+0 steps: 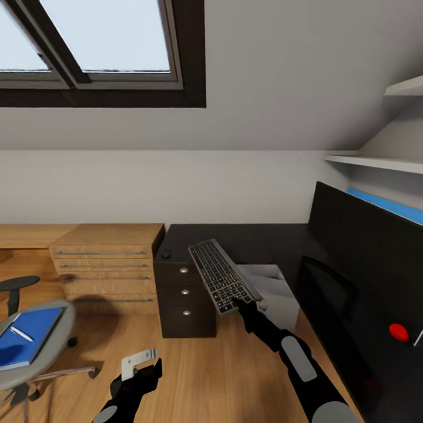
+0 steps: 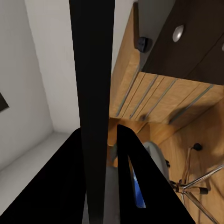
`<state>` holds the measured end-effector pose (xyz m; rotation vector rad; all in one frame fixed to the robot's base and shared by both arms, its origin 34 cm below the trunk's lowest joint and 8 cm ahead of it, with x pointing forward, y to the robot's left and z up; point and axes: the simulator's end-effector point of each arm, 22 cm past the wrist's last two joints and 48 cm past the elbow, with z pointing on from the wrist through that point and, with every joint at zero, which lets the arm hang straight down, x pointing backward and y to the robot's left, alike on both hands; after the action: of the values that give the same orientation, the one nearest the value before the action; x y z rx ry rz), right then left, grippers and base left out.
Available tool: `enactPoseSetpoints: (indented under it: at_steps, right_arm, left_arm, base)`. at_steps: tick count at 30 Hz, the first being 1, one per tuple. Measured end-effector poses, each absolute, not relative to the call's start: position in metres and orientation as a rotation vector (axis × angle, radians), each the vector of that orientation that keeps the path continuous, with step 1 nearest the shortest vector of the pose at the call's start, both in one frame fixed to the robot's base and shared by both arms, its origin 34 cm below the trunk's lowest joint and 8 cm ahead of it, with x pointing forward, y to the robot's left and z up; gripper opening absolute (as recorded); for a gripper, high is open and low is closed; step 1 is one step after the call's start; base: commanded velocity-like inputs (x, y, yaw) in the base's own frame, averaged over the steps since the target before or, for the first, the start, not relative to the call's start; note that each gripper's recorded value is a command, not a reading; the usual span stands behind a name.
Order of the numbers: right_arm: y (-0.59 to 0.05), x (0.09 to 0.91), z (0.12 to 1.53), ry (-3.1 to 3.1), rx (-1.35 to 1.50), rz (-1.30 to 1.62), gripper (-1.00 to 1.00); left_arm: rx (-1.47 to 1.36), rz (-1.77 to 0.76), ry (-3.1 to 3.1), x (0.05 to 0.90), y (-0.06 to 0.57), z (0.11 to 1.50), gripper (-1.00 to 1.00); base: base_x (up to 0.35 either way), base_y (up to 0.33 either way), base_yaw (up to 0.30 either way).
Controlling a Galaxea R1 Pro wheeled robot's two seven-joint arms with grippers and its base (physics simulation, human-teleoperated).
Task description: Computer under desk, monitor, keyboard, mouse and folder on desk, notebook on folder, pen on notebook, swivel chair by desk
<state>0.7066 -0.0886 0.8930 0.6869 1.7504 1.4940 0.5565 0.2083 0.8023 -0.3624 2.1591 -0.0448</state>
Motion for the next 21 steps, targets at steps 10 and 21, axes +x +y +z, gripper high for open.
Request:
enactPoseSetpoints:
  at_steps: [10,21]
  right_arm:
    - [-0.078,0.704,0.888,1.746,0.721,1.519,-1.00]
    - [-0.079,0.705,0.888,1.745,0.725,1.518,-1.00]
  left_arm:
    - [-0.345,-0.052,2.162,0.556,0.202,0.802,1.00]
    - [-0.345,-0.052,2.163,0.555,0.202,0.802,1.00]
  base:
    - [0.320,0.131,0.000]
    - [0.306,0.206,0.000]
